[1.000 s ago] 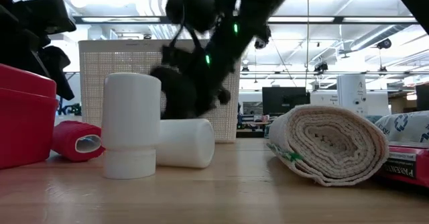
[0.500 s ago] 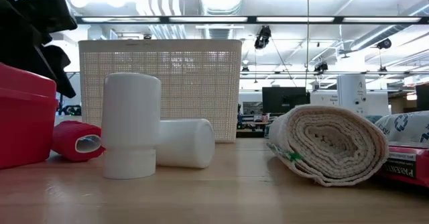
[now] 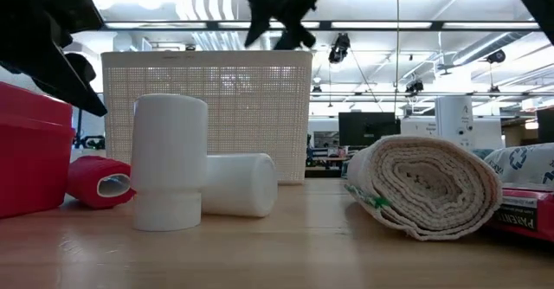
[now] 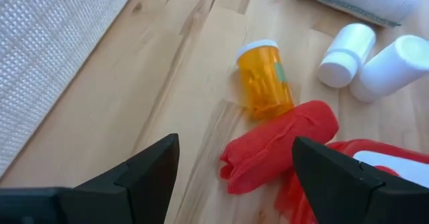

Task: Pick & place medical supplies in basket/bin
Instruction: Put the orange pill bottle into the white bin

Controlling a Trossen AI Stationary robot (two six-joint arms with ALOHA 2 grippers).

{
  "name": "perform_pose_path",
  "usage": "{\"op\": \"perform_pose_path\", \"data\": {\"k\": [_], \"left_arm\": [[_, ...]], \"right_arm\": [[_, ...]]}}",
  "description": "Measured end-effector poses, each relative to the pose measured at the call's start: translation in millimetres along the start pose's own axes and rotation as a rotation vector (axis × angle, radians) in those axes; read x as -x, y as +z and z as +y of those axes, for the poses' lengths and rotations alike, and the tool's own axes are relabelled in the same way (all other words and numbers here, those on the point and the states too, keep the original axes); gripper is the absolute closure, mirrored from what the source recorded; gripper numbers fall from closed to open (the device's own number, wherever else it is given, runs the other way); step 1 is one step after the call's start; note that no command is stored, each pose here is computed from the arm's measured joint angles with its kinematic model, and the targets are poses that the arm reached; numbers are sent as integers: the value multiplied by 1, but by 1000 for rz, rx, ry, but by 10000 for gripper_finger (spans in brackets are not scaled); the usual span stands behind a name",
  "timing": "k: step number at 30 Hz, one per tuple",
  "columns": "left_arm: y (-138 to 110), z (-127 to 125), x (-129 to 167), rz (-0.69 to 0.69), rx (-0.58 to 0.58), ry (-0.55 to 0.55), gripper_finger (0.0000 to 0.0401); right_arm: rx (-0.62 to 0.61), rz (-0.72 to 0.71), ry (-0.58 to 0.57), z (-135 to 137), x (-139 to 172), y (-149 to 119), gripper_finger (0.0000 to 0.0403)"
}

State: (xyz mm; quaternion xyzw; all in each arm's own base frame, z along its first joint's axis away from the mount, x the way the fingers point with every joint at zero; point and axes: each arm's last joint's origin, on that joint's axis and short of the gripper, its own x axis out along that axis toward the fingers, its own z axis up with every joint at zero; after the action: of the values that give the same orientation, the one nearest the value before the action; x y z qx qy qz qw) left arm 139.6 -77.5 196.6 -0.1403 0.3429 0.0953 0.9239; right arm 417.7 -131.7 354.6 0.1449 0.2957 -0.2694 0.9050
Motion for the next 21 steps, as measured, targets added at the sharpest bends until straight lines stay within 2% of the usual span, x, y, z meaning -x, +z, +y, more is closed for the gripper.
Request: {"op": "perform_pose_path", "data": {"k": [4,8,14,21], "left_arm": [[3,-3,0,-26,37,-31,132],[7,-6,0,-65,86,-58,132],[12,-8,-2,-112,116,-55,132],[15,-23,-21,-114,127,-70,132]], "right_arm": [[143,-13,38,27,17,-5,55],[231,30,20,52,44,-17,58],[191,268,-54,79,74,-57,62],[219,448,-125,107,100,-102,63]]}}
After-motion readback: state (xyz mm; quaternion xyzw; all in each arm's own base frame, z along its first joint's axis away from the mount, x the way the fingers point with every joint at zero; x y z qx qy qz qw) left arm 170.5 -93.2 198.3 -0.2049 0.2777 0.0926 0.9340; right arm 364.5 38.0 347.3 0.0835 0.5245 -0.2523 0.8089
